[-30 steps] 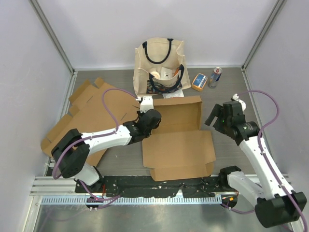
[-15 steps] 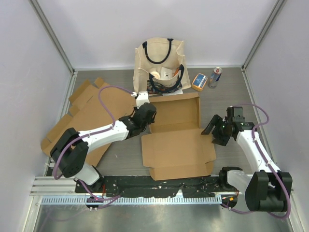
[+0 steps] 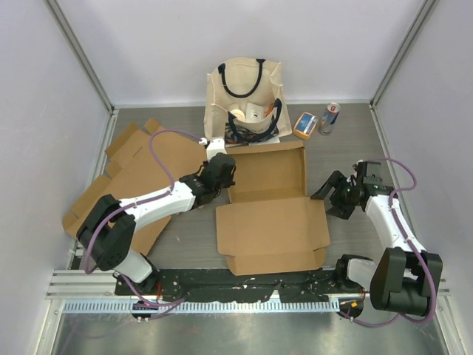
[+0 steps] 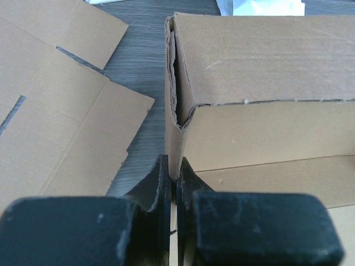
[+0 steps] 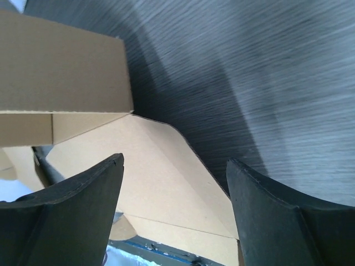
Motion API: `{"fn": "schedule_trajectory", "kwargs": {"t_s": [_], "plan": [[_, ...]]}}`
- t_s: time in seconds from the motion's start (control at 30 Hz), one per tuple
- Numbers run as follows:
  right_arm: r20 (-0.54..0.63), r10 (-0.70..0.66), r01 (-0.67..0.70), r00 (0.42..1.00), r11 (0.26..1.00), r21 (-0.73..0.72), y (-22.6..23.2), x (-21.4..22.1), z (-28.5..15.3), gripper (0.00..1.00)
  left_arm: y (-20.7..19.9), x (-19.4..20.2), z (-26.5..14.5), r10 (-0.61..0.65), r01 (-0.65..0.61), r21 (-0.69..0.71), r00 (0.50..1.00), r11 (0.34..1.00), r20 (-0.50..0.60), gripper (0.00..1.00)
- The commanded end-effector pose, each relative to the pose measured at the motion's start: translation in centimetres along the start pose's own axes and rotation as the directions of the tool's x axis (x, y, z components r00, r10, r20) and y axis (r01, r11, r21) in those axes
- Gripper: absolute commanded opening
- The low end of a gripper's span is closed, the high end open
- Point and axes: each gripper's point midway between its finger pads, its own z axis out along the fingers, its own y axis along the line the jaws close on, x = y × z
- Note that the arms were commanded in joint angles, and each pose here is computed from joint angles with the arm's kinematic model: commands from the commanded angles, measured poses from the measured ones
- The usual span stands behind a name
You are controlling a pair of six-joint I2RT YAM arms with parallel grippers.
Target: Fold the paper box
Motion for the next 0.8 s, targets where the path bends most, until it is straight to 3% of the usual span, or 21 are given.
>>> {"fn": "schedule_trajectory", "kwargs": {"t_s": [0.0,0.13,0.27,0.3,0.37,0.4,0.43,0.57,0.63,0.77], "plan": [[-0.024,-0.032,0.027,0.999,0.985,-0.172,2.5,0.5,0.3,0.78,-0.4,1.6,0.5,0.001,0.001,0.023,0.997,1.0,-0.083,0.0],[-0.081,-0.028,0.006,0.996,0.968,-0.252,3.3,1.8,0.6,0.64,-0.2,1.9,0.7,-0.003,0.006,0.024,0.995,1.0,-0.102,0.0],[-0.056,-0.009,-0.006,0.998,0.966,-0.259,3.6,1.8,-0.2,0.36,0.0,2.1,0.9,-0.001,0.006,0.033,0.992,0.999,-0.128,0.0],[-0.057,0.007,-0.021,0.998,0.968,-0.249,3.5,1.9,-0.2,0.3,0.0,2.2,0.8,0.002,0.004,0.041,0.991,0.999,-0.132,0.03],[-0.06,0.06,-0.073,0.996,0.966,-0.248,3.6,2.1,-0.5,0.16,-0.5,2.0,0.3,0.018,-0.008,0.08,0.992,0.997,-0.128,0.21],[-0.061,0.071,-0.084,0.996,0.964,-0.25,3.7,2.1,-0.6,0.13,-0.1,2.6,0.1,0.027,-0.016,0.085,0.99,0.996,-0.138,0.3],[-0.063,0.083,-0.096,0.995,0.962,-0.256,4.0,2.1,-0.8,0.11,-0.2,2.5,-0.4,0.034,-0.02,0.106,0.99,0.994,-0.134,0.45],[-0.06,0.109,-0.119,0.992,0.969,-0.216,3.9,1.5,-1.2,0.09,0.6,2.3,-5.0,0.041,-0.028,0.164,0.996,0.986,-0.076,0.67],[-0.083,0.101,-0.117,0.991,0.971,-0.208,4.1,1.8,-1.6,0.08,0.4,2.6,-7.5,0.085,-0.073,0.203,0.995,0.976,-0.052,0.76],[-0.114,0.095,-0.117,0.989,0.971,-0.21,4.4,2.6,-2.0,0.08,0.2,2.0,-14.1,0.135,-0.147,0.321,0.989,0.936,0.062,0.76]]}}
